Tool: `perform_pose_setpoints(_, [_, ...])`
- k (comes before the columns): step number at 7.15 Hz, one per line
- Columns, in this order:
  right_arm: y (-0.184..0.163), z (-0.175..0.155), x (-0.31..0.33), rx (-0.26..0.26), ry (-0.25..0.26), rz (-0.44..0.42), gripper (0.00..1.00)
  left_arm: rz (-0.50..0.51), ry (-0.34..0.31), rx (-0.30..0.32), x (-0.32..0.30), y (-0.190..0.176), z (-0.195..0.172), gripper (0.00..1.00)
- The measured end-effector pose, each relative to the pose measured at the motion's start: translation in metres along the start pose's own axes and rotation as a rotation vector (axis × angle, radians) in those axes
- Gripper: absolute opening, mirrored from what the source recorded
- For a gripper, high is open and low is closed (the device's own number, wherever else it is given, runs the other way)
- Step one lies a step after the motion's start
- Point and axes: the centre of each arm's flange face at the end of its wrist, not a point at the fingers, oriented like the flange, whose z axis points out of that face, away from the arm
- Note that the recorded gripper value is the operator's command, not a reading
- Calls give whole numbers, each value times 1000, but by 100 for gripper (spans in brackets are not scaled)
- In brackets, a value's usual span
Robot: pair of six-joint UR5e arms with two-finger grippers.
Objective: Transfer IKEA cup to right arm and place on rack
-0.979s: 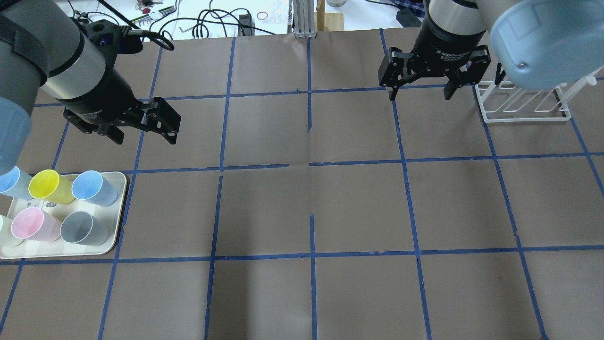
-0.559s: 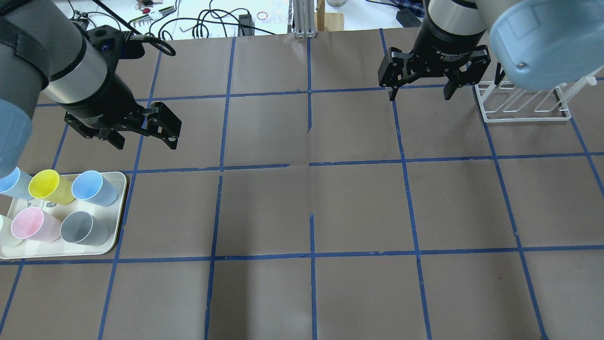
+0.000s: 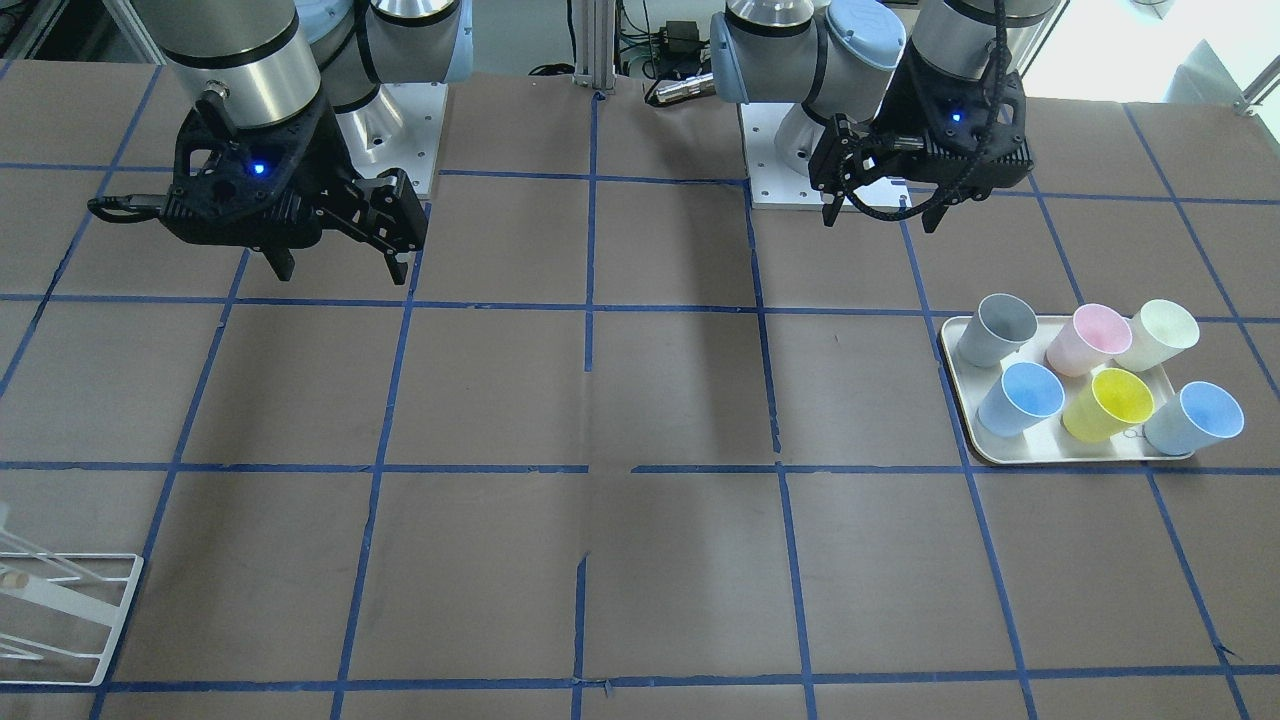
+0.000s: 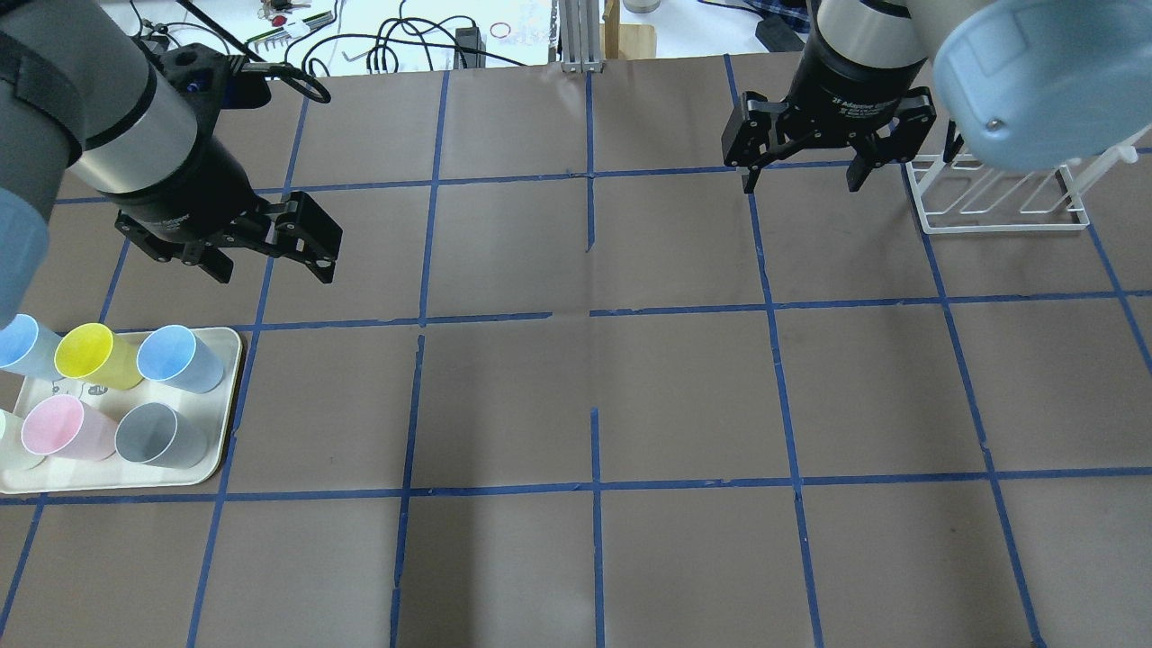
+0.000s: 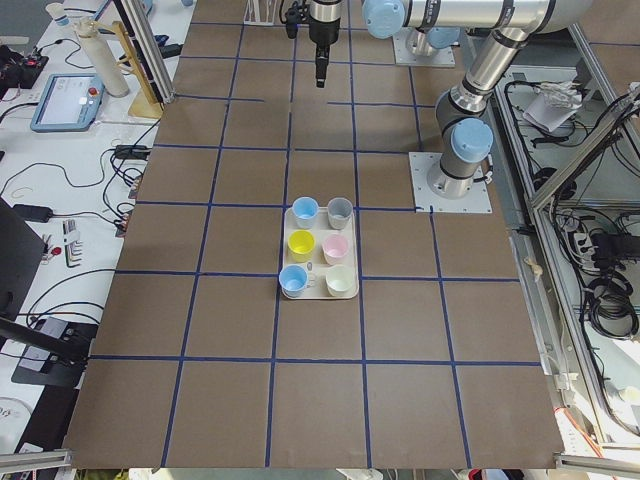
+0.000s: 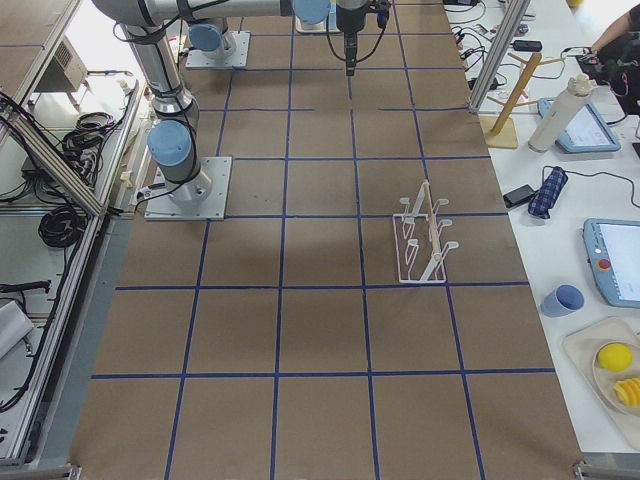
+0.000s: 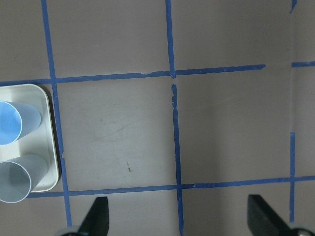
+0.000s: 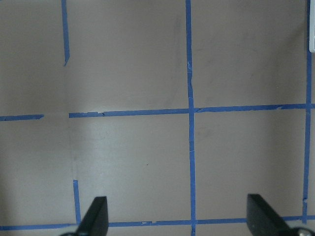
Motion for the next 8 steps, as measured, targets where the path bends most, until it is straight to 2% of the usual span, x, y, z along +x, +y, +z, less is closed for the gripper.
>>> perform_pose_setpoints(2, [0,0,0,0,0,0,100,-2,-16,8,-7,-3,1,100])
perform_pose_setpoints(4, [0,0,0,0,0,1,100,-42,-90,-10,-61,-12,4,100])
perform_pose_setpoints(5, [0,0,1,0,0,1,100,-57,-105,-25,-97,-15,8,100])
perform_pose_setpoints(8, [0,0,0,0,-1,0,100,9,-121,-32,-168,-26,27,100])
